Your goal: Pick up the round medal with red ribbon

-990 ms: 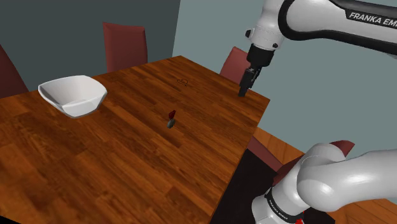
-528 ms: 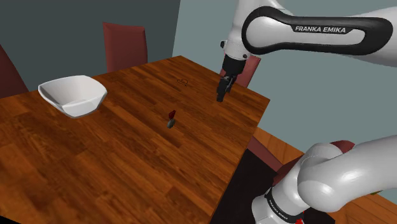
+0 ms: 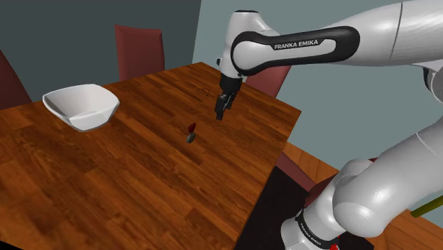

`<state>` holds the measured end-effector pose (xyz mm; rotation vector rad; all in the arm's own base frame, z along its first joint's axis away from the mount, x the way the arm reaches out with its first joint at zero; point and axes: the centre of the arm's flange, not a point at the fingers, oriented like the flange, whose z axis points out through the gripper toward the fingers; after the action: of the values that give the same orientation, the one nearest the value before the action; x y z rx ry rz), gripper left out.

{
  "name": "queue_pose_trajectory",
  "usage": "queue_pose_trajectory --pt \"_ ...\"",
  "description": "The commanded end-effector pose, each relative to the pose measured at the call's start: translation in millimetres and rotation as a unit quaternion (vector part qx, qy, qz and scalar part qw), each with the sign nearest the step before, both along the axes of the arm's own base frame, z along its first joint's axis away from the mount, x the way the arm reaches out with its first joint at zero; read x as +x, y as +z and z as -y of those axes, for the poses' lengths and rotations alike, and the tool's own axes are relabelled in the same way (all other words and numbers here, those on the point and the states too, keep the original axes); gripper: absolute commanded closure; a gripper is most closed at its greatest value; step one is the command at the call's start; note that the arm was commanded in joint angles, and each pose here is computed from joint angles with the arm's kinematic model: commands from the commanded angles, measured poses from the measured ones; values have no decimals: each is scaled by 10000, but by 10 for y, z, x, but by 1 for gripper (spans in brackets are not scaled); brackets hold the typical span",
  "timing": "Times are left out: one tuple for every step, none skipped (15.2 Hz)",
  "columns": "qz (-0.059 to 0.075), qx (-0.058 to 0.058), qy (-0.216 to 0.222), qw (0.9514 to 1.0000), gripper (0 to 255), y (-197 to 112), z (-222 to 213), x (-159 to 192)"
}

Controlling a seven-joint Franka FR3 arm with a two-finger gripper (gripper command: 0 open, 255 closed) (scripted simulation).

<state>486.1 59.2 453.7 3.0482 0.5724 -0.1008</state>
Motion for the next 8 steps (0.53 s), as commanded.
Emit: queue_pose_trajectory --pt "-11 17 100 9999 0 -186 -71 184" --pt "-18 25 149 9999 0 -272 -114 276" --pt "-25 33 198 9998 0 -358 -157 367" --pt "-33 40 246 9997 0 -443 -202 458" --pt "-40 48 295 9995 0 -529 -248 548" --pt "-47 56 344 9994 0 -615 -295 637" --pt "-55 64 393 9992 0 -701 -343 726" --pt "-62 72 442 9990 0 -787 -391 814"
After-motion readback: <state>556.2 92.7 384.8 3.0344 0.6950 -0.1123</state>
